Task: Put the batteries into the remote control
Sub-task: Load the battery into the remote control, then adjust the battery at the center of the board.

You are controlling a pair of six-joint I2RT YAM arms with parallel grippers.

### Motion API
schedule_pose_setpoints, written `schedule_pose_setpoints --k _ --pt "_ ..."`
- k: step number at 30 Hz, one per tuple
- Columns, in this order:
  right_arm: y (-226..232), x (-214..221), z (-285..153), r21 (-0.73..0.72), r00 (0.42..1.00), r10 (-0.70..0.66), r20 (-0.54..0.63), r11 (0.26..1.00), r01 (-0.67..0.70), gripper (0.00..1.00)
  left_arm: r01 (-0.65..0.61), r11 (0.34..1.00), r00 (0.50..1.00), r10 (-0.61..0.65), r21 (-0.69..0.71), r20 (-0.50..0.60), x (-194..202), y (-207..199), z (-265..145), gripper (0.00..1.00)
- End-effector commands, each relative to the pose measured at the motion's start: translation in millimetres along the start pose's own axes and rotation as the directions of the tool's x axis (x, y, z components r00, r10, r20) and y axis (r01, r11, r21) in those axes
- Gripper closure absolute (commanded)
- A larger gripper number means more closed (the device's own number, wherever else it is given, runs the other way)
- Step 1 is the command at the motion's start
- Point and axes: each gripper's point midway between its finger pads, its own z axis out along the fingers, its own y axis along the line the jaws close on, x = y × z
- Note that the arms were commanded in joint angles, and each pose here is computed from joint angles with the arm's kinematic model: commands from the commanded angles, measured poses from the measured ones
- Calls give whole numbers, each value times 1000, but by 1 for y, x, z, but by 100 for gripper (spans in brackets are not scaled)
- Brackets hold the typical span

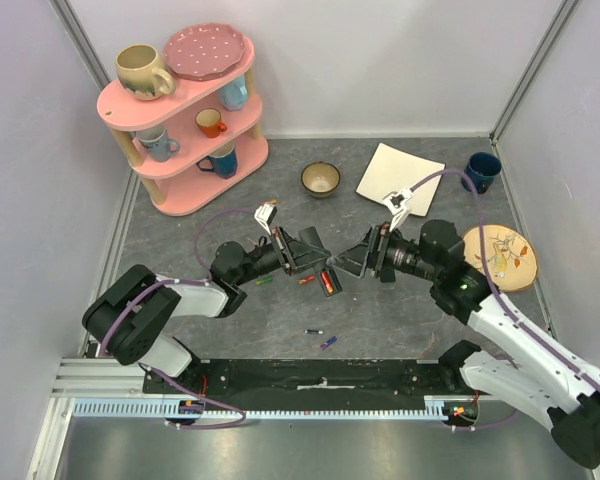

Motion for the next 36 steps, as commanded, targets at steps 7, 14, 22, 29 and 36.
schedule_pose_setpoints --k 7,14,22,29,36 --pt "-111 -45 -61 653 952 -303 -38 714 253 19 -228 944 972 208 240 104 -23 -61 -29 98" --pt "-167 -26 -57 739 936 -308 -169 589 327 24 -190 977 982 188 93 23 -10 -28 -46 98" --pt "-177 -15 -14 650 918 -302 -256 649 395 29 -111 992 993 113 61 -31 9 -18 -68 98" --pt "-166 20 45 529 828 -364 -427 641 555 25 -118 993 993 117 24 30 4 -15 -91 98" --pt "-155 50 95 475 832 -330 -447 700 533 20 -219 975 974 216 44 65 4 -35 -99 98"
